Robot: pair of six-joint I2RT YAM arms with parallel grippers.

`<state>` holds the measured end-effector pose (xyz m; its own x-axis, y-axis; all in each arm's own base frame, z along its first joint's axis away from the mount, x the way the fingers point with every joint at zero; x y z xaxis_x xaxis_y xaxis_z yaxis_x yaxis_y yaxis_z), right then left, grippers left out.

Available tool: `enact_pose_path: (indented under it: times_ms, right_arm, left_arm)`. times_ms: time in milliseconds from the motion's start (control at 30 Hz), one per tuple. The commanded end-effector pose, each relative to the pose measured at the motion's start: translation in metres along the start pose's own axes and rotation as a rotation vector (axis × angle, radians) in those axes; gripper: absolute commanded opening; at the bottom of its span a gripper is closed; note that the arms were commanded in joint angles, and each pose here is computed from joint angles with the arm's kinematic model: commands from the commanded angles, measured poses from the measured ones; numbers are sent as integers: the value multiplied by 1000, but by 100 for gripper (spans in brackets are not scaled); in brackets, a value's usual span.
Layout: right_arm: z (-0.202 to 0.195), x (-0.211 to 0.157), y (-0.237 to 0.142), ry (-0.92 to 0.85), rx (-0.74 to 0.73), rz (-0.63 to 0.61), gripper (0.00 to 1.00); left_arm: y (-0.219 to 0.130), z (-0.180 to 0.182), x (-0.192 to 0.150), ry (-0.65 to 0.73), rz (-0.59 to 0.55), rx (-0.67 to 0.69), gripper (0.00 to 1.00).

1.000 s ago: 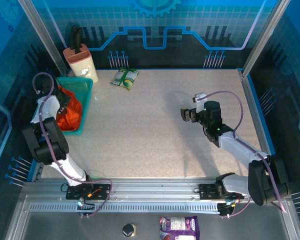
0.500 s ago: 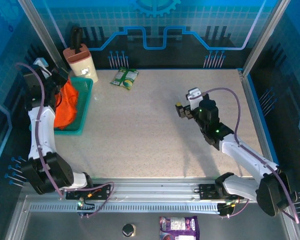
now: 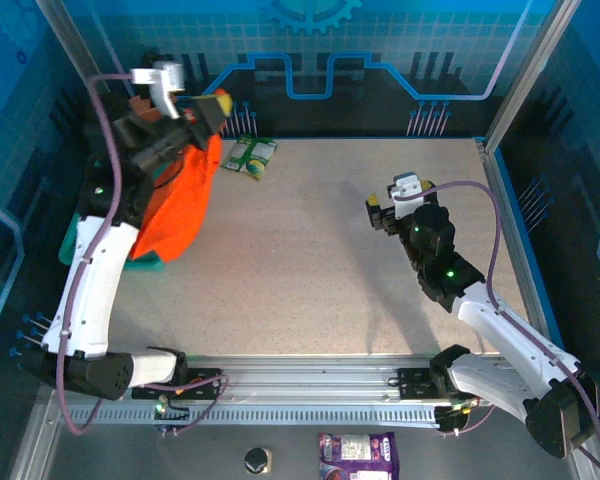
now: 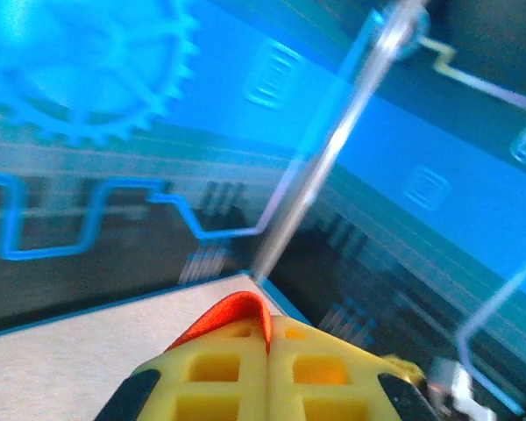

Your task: Fold the inside-out t-shirt

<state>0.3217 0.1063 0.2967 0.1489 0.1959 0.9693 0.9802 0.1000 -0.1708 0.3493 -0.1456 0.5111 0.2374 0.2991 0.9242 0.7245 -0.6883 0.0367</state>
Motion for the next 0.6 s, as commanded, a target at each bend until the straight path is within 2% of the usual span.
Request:
enact_pose_path:
  times_ms: [0,167,233,267,300,333,433,567]
  right_arm:
    - [-10,10,-5,51,-44,16,88]
    - [-21,2,-3,108,-104,90,87]
    - [-34,-8,-4,190,-170,142,86]
    - [-38,-17,-3,230,-185,180,86]
    - [-42,-15,-3,294,-185,194,86]
    - [-43,-18,-2,343,-182,219,86]
    - [-32,-28,0,429,-116,299,84]
    - [0,-40,4,473,47,388,79]
  left_arm:
    - [47,-13,-47,6,150,-99,0]
    - [113,-40,-134,-60,394,-202,0]
    - [139,-45,-175,-101,480,-229,1]
    - [147,-47,-192,-117,523,-236,9]
    - [155,-47,-208,-135,562,-228,21]
    - [161,-47,-221,-153,598,-222,24]
    - [167,-46,-237,-179,629,-209,29]
    - [161,-36,-238,-151,630,-148,35]
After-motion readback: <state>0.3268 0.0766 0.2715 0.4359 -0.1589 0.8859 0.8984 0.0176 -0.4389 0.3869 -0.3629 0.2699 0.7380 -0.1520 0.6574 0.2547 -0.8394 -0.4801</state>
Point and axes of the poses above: each hand's point on the last joint's axis, 136 mm out from that joint toward the fingers, its own y axis out along the fingers, its own z axis along the line the jaws close on, x = y × z, the point moved 2 cm from there along -y, back along the fingers, and after that the axes turned 3 degrees about y, right-handed, at the moved point
